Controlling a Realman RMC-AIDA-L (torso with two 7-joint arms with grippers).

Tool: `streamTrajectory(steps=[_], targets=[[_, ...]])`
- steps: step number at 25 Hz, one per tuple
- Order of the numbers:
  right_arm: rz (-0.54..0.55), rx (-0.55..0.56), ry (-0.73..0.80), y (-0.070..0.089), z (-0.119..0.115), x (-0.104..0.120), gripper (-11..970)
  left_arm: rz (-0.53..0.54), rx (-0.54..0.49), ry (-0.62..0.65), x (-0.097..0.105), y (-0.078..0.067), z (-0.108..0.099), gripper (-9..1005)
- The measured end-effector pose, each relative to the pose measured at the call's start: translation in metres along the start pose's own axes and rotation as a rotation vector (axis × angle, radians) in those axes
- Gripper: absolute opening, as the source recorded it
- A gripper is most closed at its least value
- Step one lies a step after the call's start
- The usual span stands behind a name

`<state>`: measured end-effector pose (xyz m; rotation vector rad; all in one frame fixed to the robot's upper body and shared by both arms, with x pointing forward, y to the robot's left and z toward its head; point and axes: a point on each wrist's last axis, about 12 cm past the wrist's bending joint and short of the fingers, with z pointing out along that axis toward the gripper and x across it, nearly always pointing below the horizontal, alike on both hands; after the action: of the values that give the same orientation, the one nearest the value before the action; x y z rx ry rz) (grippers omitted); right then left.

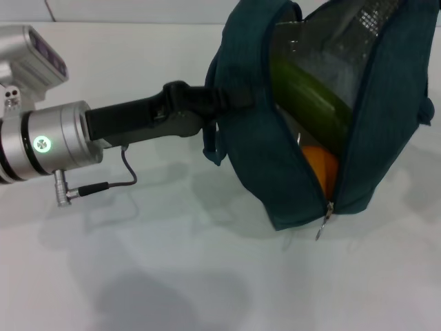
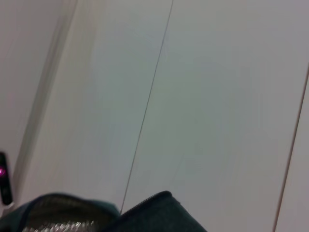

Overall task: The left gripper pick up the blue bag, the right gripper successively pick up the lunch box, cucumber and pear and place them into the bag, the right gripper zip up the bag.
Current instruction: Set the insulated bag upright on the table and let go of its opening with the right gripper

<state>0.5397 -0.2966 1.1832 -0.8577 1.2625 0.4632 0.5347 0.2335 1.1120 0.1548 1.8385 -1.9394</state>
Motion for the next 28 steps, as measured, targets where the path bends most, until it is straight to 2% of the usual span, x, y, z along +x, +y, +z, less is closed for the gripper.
streamTrajectory(steps=[11,17,28], targets=[[0.097,-0.014,0.074,0.011,-0.012,0.031,41,-0.008,0.008,0.011,-0.001,0.000,0.006,72],[0.100,-0.017,0.100,0.013,-0.015,0.036,44,-0.024,0.009,0.028,0.005,0.005,0.012,73],[0.111,-0.037,0.145,0.015,-0.011,0.046,49,-0.027,-0.141,0.025,0.009,0.025,0.015,76]])
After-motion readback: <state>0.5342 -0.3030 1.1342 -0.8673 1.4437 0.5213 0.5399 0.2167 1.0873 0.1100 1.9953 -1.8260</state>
